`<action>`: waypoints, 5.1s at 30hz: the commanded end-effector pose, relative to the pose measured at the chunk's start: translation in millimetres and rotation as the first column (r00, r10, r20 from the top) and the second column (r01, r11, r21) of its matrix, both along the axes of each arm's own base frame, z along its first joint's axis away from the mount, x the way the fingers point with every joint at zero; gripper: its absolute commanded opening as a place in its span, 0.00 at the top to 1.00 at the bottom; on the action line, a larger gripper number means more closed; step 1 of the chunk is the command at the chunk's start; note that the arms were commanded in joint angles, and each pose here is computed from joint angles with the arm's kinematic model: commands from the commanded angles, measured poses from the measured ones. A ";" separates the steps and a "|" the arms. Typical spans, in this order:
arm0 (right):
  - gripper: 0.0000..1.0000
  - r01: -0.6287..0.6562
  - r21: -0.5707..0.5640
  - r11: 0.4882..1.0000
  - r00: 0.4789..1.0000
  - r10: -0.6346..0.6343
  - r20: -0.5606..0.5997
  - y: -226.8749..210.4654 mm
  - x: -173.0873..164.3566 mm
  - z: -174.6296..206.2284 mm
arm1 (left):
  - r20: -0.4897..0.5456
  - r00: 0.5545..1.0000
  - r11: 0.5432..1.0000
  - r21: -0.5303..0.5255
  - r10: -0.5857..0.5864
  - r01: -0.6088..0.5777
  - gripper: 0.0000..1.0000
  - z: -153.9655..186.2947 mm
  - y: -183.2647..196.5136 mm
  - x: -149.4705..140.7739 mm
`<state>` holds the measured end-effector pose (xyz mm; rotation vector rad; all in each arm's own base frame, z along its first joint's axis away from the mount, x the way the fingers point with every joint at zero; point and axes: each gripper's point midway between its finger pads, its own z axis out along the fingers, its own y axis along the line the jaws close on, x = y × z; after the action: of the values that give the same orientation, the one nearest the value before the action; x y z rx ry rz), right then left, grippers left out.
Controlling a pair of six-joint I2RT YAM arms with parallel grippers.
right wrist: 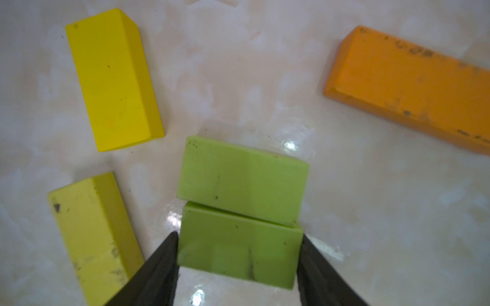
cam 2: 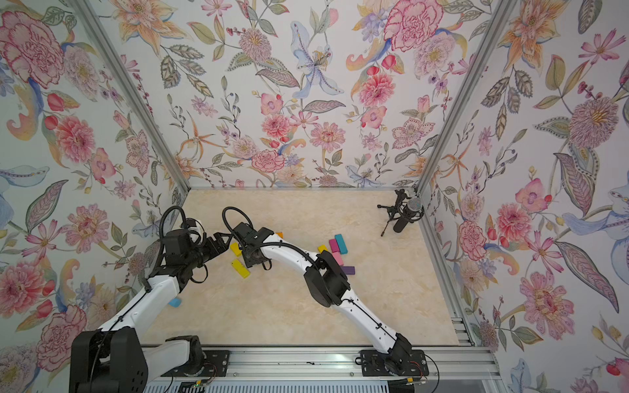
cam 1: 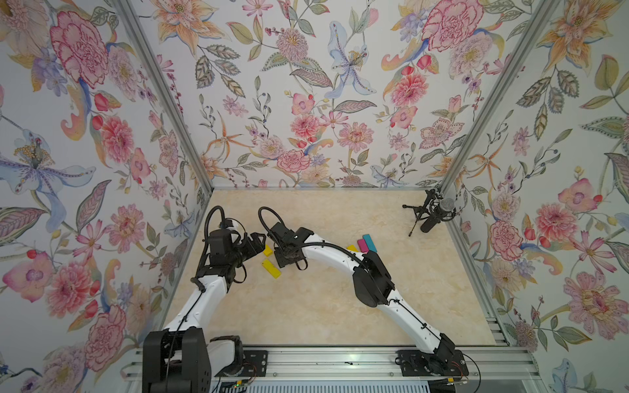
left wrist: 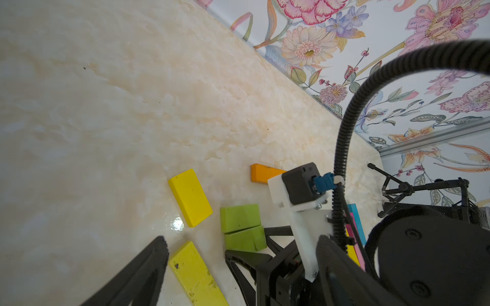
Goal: Assemble the letter p with building blocks
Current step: Pick up the building block from the center of the board, then place the building block at the center of the board, then assemble the building block at the center of the board.
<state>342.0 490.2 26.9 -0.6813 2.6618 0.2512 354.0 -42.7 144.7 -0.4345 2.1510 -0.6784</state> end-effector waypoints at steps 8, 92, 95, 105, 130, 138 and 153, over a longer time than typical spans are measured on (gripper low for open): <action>0.43 -0.042 -0.073 0.996 0.998 0.039 -0.040 -17.5 -7.8 -15.6 | 0.019 1.000 0.998 -0.065 0.010 -0.009 0.09 1.2 3.8 -0.1; 1.00 0.148 0.277 0.949 0.947 -0.055 -0.315 -115.9 -13.4 15.7 | -0.204 0.860 0.881 -0.030 -0.468 0.472 0.93 -82.4 -143.6 -1.7; 1.00 0.163 0.264 0.951 0.947 -0.076 -0.311 -119.5 -8.0 9.1 | -0.211 0.854 0.875 -0.018 -0.476 0.484 0.96 -85.5 -150.3 -2.2; 1.00 0.207 0.240 0.948 0.931 -0.116 -0.345 -129.7 4.6 -12.0 | -0.286 0.852 0.885 0.027 -0.439 0.465 0.96 -113.4 -153.7 3.7; 1.00 0.223 0.255 0.941 0.916 -0.112 -0.385 -136.5 8.1 -23.2 | -0.335 0.846 0.893 0.029 -0.415 0.450 0.97 -121.8 -165.4 3.9; 1.00 0.212 0.291 0.933 0.911 -0.080 -0.405 -128.5 -4.5 -21.0 | -0.332 0.838 0.885 0.022 -0.432 0.465 0.97 -119.3 -171.6 -2.2; 1.00 0.226 0.277 0.934 0.903 -0.094 -0.419 -127.7 -20.7 -33.7 | -0.347 0.840 0.888 0.043 -0.416 0.458 0.97 -125.7 -165.8 -9.8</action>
<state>345.4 378.1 19.3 -0.3567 2.8109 0.9309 352.6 -212.5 18.5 0.0187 2.6228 -0.7918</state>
